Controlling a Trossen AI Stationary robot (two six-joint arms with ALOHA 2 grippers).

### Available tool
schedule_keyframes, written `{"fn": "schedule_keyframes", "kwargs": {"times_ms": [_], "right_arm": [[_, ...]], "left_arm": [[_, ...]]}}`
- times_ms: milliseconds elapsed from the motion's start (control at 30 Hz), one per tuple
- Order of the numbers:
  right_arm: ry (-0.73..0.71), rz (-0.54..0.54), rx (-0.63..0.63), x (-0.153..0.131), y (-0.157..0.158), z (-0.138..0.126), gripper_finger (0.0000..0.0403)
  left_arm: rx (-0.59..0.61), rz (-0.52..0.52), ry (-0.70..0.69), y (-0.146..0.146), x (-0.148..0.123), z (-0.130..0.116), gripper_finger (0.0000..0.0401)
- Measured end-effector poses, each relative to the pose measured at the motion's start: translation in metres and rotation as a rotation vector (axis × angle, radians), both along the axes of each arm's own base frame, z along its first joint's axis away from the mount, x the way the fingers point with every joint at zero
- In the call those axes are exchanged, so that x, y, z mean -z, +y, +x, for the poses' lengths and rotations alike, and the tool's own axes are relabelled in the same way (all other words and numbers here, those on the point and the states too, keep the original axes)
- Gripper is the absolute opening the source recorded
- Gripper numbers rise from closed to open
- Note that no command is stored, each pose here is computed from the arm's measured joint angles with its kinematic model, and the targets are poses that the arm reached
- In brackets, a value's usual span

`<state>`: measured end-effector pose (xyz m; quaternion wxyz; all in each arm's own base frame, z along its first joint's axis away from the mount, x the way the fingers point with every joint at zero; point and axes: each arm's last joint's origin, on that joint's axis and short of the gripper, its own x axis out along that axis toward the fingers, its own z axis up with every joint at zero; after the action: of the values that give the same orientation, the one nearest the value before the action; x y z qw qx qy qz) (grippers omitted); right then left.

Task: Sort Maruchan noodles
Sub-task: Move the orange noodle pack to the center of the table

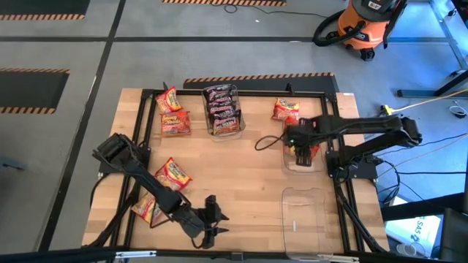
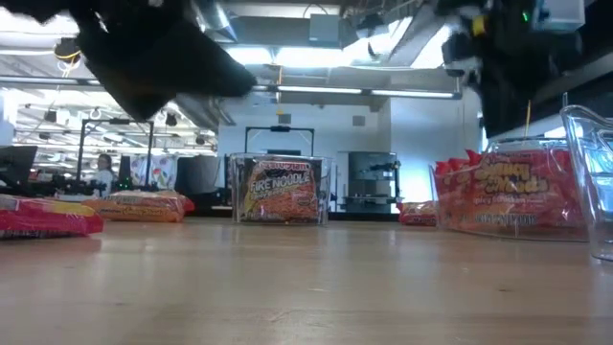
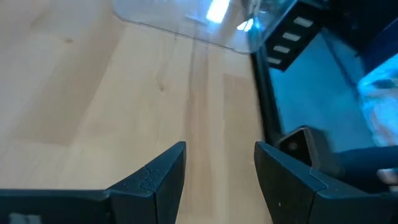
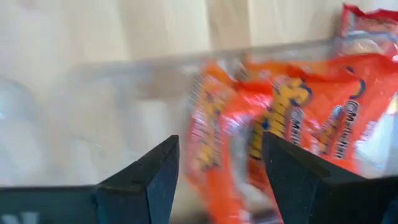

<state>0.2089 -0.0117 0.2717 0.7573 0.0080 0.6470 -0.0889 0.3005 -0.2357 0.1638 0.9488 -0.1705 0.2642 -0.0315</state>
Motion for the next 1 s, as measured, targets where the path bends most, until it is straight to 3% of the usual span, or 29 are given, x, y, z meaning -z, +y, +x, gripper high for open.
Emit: {"fn": "schedule_keyframes", "kwargs": {"times_ms": [167,467,667,1000], "right_arm": [[-0.272,0.179,0.071,-0.023,0.009,0.023,0.0209],[-0.777,0.252,-0.112,-0.012,0.057,0.069,0.0209],[-0.871,0.232,-0.160,0.026,0.085,0.083,0.0209],[-0.870,0.128,-0.223,0.081,0.109,0.105,0.0209]], "left_arm": [[-0.065,-0.037,0.112,0.011,-0.016,-0.014,0.0185],[-0.261,-0.055,0.217,0.042,-0.060,-0.051,0.0186],[-0.509,0.017,0.304,0.092,-0.079,-0.070,0.0185],[-1.026,0.186,0.714,0.218,-0.079,-0.086,0.0185]]}}
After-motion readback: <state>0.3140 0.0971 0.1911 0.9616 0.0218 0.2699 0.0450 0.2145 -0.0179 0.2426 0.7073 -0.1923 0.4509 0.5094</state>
